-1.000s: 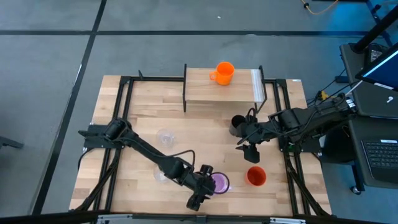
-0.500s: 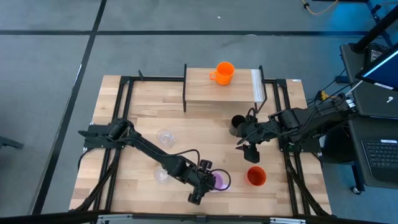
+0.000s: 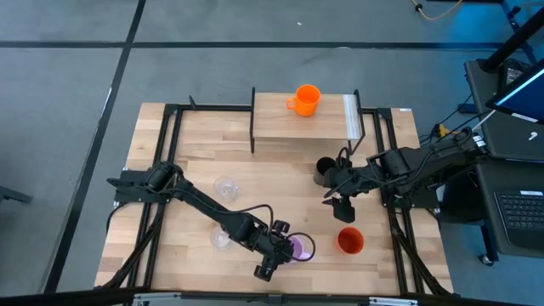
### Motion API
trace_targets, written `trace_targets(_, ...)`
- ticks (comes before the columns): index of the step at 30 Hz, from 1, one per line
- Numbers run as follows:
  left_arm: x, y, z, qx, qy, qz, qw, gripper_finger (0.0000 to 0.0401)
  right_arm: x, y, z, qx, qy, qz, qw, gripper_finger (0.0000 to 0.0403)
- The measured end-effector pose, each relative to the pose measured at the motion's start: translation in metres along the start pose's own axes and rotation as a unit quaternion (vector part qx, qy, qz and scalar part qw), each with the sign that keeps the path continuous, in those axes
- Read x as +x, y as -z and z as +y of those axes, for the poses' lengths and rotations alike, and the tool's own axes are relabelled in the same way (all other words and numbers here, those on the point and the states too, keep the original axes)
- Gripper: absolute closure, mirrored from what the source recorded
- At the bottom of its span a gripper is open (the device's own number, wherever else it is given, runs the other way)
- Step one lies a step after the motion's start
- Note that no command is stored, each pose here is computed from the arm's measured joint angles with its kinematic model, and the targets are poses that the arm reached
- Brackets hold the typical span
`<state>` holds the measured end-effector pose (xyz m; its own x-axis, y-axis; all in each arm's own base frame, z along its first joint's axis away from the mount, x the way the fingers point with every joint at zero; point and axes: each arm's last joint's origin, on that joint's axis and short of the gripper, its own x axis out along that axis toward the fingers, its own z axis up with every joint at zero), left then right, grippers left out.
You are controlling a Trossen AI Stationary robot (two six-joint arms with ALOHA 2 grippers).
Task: Stack small to large cups/mugs on shelf
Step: Put the purple mug on the shelf
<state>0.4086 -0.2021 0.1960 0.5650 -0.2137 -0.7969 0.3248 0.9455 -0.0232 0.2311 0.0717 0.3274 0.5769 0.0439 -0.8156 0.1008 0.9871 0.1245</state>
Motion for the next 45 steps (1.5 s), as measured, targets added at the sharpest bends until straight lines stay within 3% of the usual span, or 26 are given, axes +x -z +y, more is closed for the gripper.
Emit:
trace_targets(11, 0.0, 0.003, 0.004, 0.023, -0.037, 0.016, 0.999, 0.0263, 0.0, 0.0, 0.0, -0.005, 0.0, 0.001, 1.0, 0.0144)
trace_targets(23, 0.0, 0.003, 0.006, 0.034, -0.047, 0.015, 0.998, 0.0391, 0.0, 0.0, 0.0, -0.015, 0.001, 0.002, 1.0, 0.0144)
trace_targets(28, 0.0, 0.002, 0.014, -0.032, -0.077, 0.008, 0.996, 0.0395, 0.0, 0.0, 0.0, -0.015, 0.001, 0.002, 1.0, 0.0144)
trace_targets(34, -0.012, -0.016, 0.031, -0.177, -0.116, -0.028, 0.977, 0.0397, 0.0, 0.0, 0.0, -0.013, 0.001, 0.002, 1.0, 0.0144)
trace_targets(40, -0.036, -0.026, 0.048, -0.292, -0.155, 0.003, 0.944, 0.0399, 0.0, 0.0, 0.0, -0.012, 0.001, 0.001, 1.0, 0.0144)
trace_targets(45, -0.038, -0.014, 0.071, -0.402, -0.202, 0.042, 0.892, 0.0399, 0.0, 0.0, 0.0, 0.001, 0.0, 0.0, 1.0, 0.0144)
